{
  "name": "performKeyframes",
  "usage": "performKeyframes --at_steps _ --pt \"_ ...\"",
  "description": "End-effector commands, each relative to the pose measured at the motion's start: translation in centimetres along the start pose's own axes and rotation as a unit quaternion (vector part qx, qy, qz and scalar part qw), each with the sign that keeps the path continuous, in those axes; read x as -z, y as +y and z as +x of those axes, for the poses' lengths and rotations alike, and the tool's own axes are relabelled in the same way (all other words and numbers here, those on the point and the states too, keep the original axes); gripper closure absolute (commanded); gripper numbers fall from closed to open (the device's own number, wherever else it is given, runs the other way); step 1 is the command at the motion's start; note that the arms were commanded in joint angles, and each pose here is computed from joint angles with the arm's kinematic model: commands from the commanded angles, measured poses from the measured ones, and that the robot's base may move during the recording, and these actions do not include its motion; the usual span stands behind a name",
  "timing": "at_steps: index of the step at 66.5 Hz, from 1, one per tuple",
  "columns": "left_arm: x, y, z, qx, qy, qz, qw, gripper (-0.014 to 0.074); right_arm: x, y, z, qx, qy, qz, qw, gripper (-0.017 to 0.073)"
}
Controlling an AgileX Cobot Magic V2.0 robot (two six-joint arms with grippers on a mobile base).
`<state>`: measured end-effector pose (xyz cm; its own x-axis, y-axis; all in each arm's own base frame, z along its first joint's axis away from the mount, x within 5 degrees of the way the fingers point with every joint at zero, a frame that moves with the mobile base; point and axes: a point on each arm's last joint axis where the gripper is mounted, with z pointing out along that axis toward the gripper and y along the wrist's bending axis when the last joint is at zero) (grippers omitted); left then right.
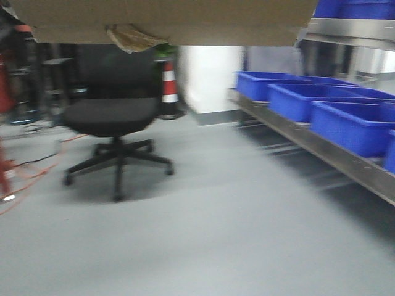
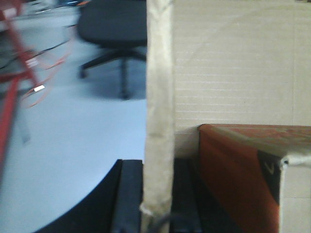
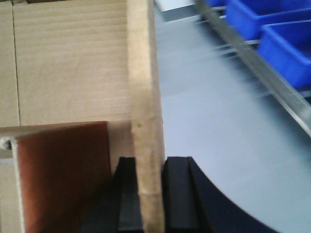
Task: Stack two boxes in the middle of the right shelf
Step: 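Carry the held boxes while driving to the steel shelf rack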
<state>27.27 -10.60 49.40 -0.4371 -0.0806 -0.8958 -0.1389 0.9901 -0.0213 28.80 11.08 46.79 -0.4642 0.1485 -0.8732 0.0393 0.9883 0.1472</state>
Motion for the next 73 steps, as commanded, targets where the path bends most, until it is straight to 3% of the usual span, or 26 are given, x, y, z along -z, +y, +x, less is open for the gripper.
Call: performKeyframes --at_steps 1,73 --pt "0.67 0.21 -0.71 0.0 -0.03 0.002 1.0 0.0704 0.82 -0.12 -0.9 -0.001 -0.033 -0.007 0.999 0.0713" --pt "0.68 0.3 -0.79 -0.004 -0.035 -0.003 0.999 0.0704 0.82 -0.12 -0.9 -0.001 -0.033 -0.007 0.999 0.0713"
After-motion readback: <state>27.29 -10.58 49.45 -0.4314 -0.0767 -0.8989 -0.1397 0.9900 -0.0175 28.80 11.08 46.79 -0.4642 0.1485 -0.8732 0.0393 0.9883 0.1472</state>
